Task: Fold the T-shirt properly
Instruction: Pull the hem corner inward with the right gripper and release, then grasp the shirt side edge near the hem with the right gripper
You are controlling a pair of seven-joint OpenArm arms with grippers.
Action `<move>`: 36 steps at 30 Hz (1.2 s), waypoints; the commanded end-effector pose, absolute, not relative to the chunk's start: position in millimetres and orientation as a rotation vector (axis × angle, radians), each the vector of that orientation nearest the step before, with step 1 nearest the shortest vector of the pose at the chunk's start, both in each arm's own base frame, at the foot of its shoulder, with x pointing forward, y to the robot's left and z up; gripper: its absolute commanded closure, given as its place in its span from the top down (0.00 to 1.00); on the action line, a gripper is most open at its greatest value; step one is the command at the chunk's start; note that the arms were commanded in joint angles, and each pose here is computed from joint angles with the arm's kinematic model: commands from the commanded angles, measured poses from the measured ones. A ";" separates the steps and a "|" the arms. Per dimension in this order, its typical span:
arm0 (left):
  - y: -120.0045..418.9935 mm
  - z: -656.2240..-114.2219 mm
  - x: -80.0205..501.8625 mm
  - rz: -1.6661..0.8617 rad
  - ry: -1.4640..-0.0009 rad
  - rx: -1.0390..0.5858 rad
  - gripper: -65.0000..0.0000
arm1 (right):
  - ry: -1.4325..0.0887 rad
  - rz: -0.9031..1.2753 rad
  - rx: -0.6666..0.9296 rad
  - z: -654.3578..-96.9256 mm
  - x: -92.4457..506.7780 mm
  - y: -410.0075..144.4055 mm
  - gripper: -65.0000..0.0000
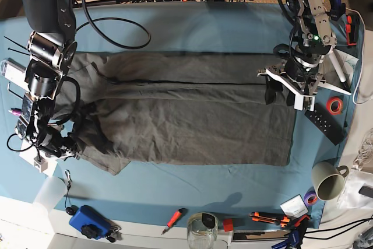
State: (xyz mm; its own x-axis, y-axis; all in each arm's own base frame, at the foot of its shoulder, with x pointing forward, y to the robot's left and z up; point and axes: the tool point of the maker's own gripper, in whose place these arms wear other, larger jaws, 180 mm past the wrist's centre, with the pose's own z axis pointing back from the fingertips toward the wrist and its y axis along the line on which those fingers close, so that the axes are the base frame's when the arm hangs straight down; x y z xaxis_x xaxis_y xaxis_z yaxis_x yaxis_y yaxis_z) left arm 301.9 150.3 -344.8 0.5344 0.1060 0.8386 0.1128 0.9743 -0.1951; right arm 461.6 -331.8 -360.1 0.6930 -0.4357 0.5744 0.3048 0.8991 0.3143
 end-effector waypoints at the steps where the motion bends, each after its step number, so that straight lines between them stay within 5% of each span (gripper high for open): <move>1: 150.0 -329.8 308.3 -0.014 -1.065 -0.244 0.55 | -0.767 -0.421 0.215 -329.6 478.4 -340.1 0.33; 15: 150.1 -329.8 308.3 -0.014 -1.065 -0.244 0.55 | -0.720 -0.375 0.333 -309.6 472.2 -337.4 0.33; 36: 150.1 -329.2 308.6 -0.014 -1.069 -0.244 0.55 | -0.827 -0.409 0.235 -280.8 481.3 -375.9 0.33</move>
State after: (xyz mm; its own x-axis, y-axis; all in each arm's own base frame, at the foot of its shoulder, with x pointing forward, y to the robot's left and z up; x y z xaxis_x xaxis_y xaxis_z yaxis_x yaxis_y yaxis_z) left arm 301.7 150.2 -345.0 0.5346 0.1068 0.8383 0.1126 0.9741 -0.1959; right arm 466.3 -366.9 -311.4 0.6658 -0.4418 0.6012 0.2779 0.8947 0.3497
